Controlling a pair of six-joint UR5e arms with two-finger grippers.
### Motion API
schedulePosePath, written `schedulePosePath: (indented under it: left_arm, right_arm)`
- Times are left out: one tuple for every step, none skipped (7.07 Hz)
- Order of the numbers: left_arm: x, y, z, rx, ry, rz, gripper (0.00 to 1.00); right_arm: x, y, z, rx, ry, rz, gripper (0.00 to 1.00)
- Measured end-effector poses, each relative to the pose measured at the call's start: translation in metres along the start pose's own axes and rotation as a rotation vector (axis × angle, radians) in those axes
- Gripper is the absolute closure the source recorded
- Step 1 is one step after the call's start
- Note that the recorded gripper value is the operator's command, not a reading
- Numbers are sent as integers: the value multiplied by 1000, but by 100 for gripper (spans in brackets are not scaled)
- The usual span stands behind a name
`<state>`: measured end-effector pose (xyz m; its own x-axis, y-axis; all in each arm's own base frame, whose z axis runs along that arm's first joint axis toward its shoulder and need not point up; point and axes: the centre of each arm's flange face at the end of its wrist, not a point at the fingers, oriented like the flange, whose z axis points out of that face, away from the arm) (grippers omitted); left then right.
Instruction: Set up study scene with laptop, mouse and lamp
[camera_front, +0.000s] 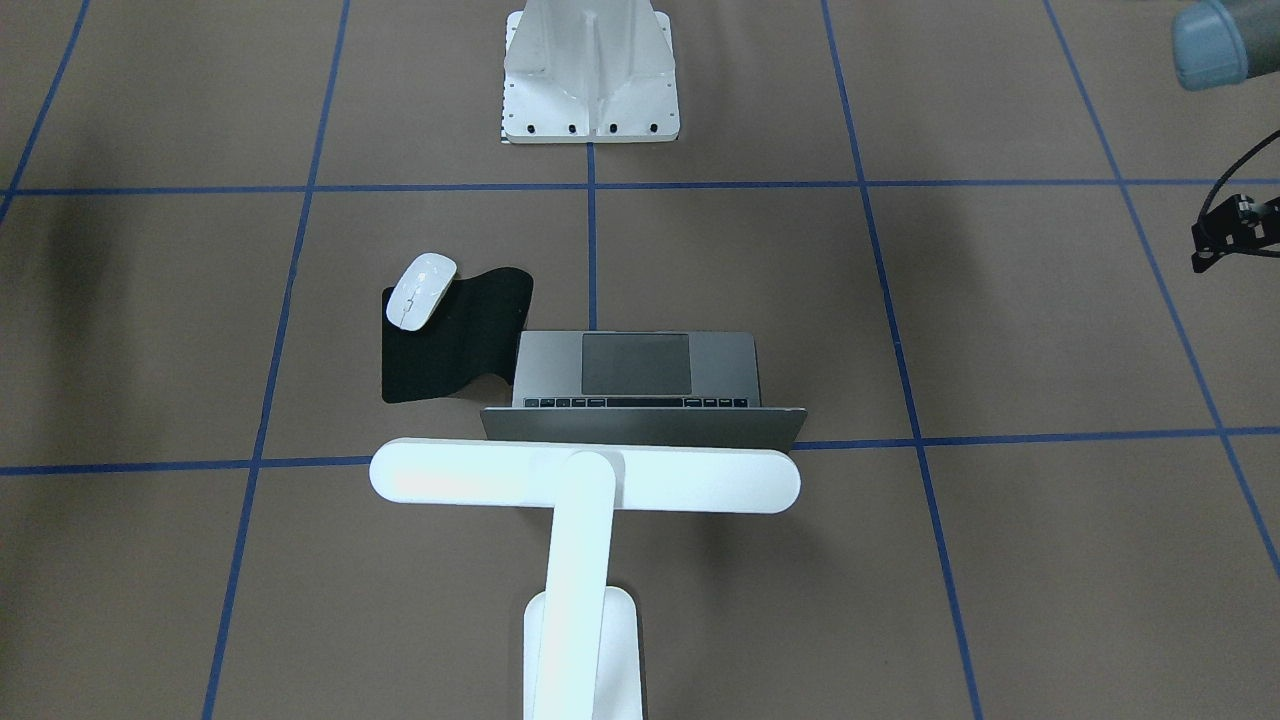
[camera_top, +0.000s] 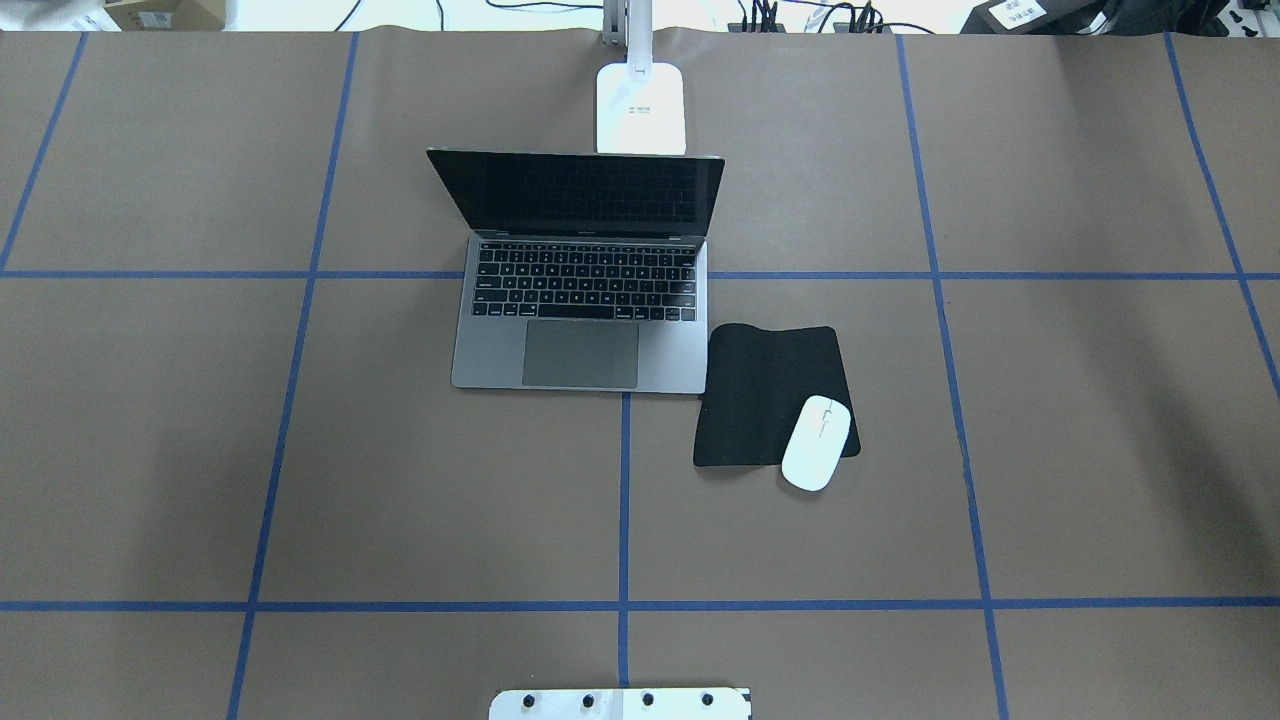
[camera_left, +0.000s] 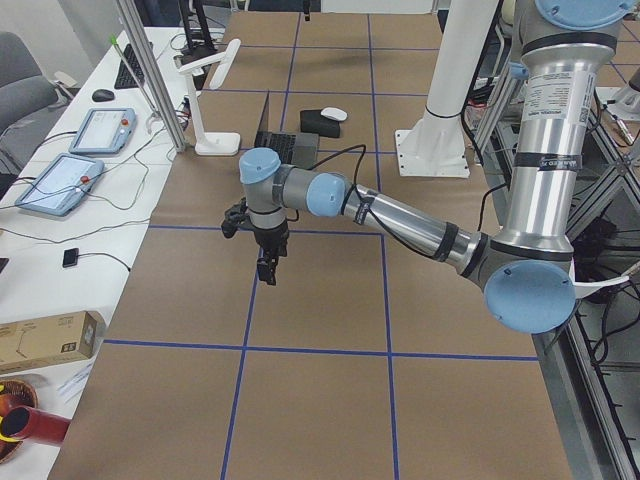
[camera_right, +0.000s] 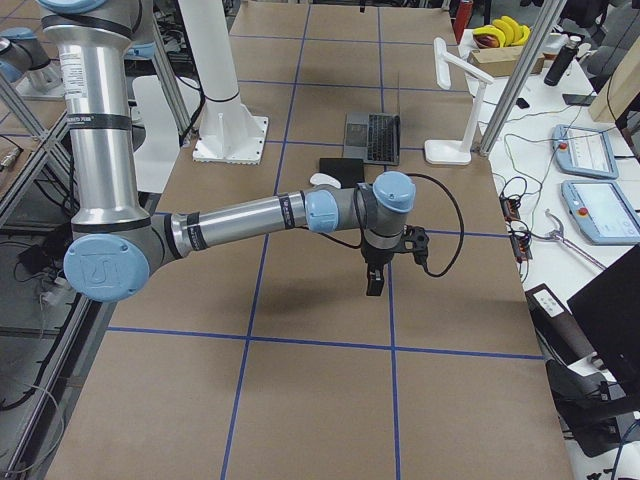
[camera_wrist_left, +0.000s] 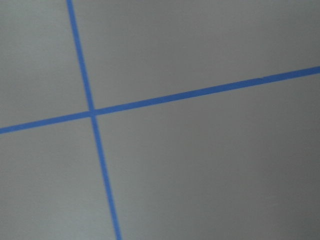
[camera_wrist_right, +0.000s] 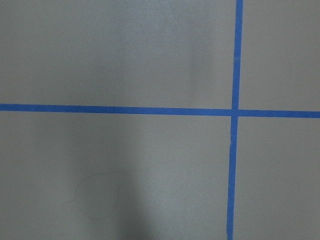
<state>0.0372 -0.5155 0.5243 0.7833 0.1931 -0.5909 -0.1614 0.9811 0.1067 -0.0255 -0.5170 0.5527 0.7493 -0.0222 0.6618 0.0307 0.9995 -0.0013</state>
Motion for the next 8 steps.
schedulePosePath:
  left_arm:
    - [-43,3,7,-10,-6,10,1]
    - [-84,8,17,-15,-9,16,1]
    - [-124,17,29,-11,-10,20,1]
    - [-161,33,46,-4,-10,18,1]
    - [-189,48,64,4,0,12,1]
    - [-206,60,75,15,21,5,1]
    - [-216,67,80,25,34,2,1]
    - [-220,69,80,32,38,0,1]
  right_arm:
    - [-1,0,-1,1,0,-2,0]
    - [-1,0,-1,2,-1,-3,0]
    - [-1,0,-1,3,-1,-3,0]
    - [0,0,-1,1,1,-3,0]
    - [2,0,1,-2,10,-2,0]
    - [9,1,5,-8,27,-3,0]
    - [25,3,13,-22,49,-22,0]
    - [50,3,18,-36,60,-53,0]
